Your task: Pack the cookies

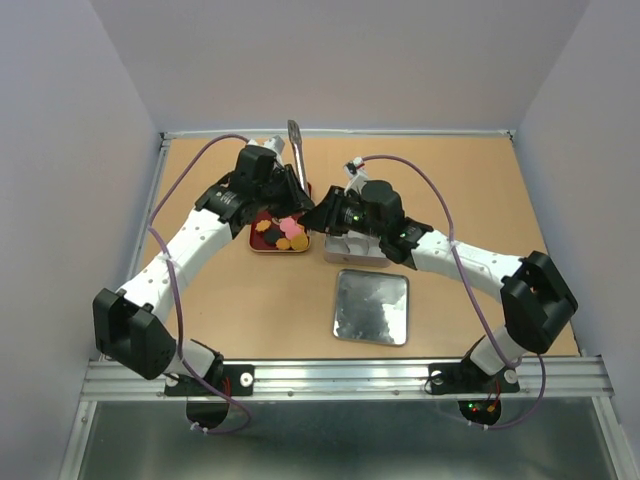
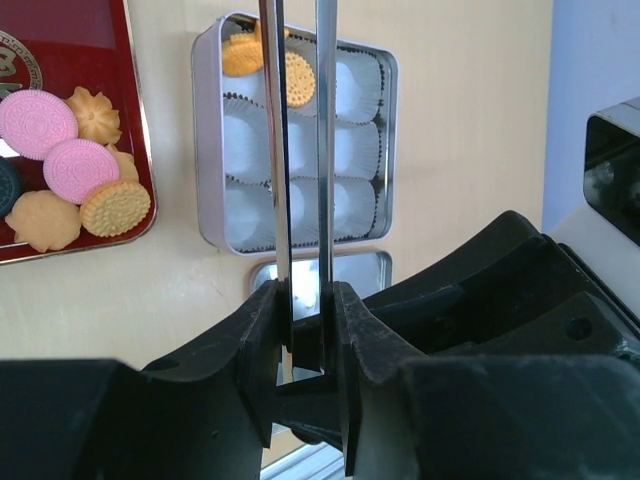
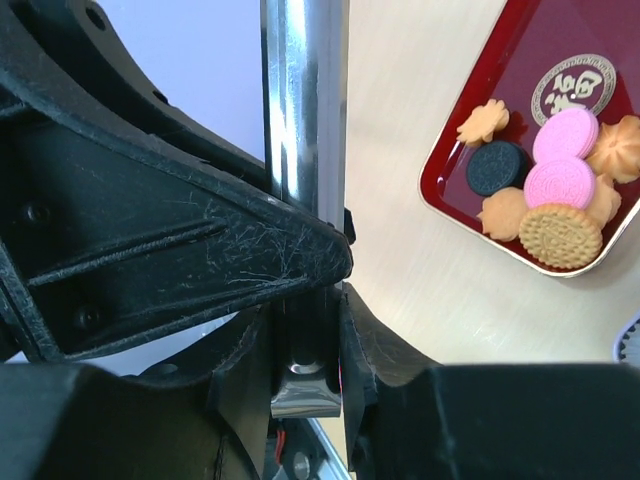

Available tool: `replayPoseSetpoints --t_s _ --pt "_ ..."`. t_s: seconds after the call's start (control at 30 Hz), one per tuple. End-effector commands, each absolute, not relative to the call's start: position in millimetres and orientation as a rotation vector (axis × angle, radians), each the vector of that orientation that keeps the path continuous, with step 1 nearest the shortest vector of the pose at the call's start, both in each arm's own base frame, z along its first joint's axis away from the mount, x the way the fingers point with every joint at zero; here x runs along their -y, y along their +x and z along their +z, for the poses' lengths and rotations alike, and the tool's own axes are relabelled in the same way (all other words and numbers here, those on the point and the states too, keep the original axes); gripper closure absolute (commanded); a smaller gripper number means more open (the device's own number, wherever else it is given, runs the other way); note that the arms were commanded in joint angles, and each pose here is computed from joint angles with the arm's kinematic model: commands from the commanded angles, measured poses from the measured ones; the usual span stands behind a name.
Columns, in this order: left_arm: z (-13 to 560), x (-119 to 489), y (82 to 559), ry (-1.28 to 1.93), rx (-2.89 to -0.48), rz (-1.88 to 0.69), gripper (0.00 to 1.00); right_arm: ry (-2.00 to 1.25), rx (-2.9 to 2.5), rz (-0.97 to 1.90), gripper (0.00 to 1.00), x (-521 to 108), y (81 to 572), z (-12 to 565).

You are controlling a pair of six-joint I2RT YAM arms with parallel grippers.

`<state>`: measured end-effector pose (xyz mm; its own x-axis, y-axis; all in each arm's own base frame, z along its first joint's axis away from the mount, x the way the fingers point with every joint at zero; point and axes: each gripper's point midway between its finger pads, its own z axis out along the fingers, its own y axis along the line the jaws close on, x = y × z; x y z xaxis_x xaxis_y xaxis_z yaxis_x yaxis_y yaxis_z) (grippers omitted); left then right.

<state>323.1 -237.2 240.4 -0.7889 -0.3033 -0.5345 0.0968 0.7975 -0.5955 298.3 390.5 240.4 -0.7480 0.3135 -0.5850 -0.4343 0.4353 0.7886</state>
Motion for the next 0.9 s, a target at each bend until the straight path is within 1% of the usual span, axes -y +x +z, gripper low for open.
replayPoseSetpoints --t_s 0.0,0.07,0.1,0.23,0.27,0.3,0.33,0.4,0.47,0.53,0.57,0.6,0.63,0.73,0.77,0.87 --pt "250 232 328 -0.234 -2.253 -0.817 0.7 -0.107 -1.826 1.498 1.0 -397 294 294" --pt "245 233 327 -0.248 -2.249 -0.791 0.65 -0.096 -1.818 1.521 1.0 -397 293 299" --pt "244 232 327 -0.26 -2.25 -0.784 0.59 -0.081 -1.813 1.542 1.0 -397 292 303" --pt "239 231 328 -0.282 -2.243 -0.768 0.45 -0.063 -1.781 1.594 0.99 -397 289 318" --pt "238 230 328 -0.285 -2.244 -0.766 0.43 -0.062 -1.773 1.602 1.0 -397 288 321" --pt "236 231 328 -0.286 -2.243 -0.764 0.36 -0.057 -1.769 1.612 1.0 -397 288 324" --pt "237 232 327 -0.287 -2.241 -0.77 0.34 -0.057 -1.771 1.616 1.0 -398 287 324" --pt "235 233 327 -0.287 -2.243 -0.77 0.35 -0.052 -1.768 1.624 1.0 -397 287 326" --pt "234 234 327 -0.291 -2.241 -0.772 0.38 -0.046 -1.774 1.629 1.0 -397 286 324" --pt "236 235 326 -0.29 -2.234 -0.777 0.46 -0.04 -1.771 1.631 1.0 -397 286 324" --pt "237 235 326 -0.29 -2.232 -0.776 0.54 -0.038 -1.771 1.633 1.0 -397 286 323" --pt "239 236 326 -0.288 -2.229 -0.777 0.57 -0.029 -1.773 1.627 0.99 -396 287 322" --pt "240 235 326 -0.29 -2.226 -0.773 0.59 -0.025 -1.776 1.624 1.0 -396 287 320" --pt "243 234 325 -0.29 -2.229 -0.754 0.58 -0.01 -1.796 1.611 1.0 -396 289 312" --pt "246 233 325 -0.286 -2.23 -0.743 0.53 -0.002 -1.81 1.602 0.99 -395 290 307" --pt "248 233 325 -0.278 -2.239 -0.725 0.48 0.014 -1.828 1.592 0.99 -395 292 299"
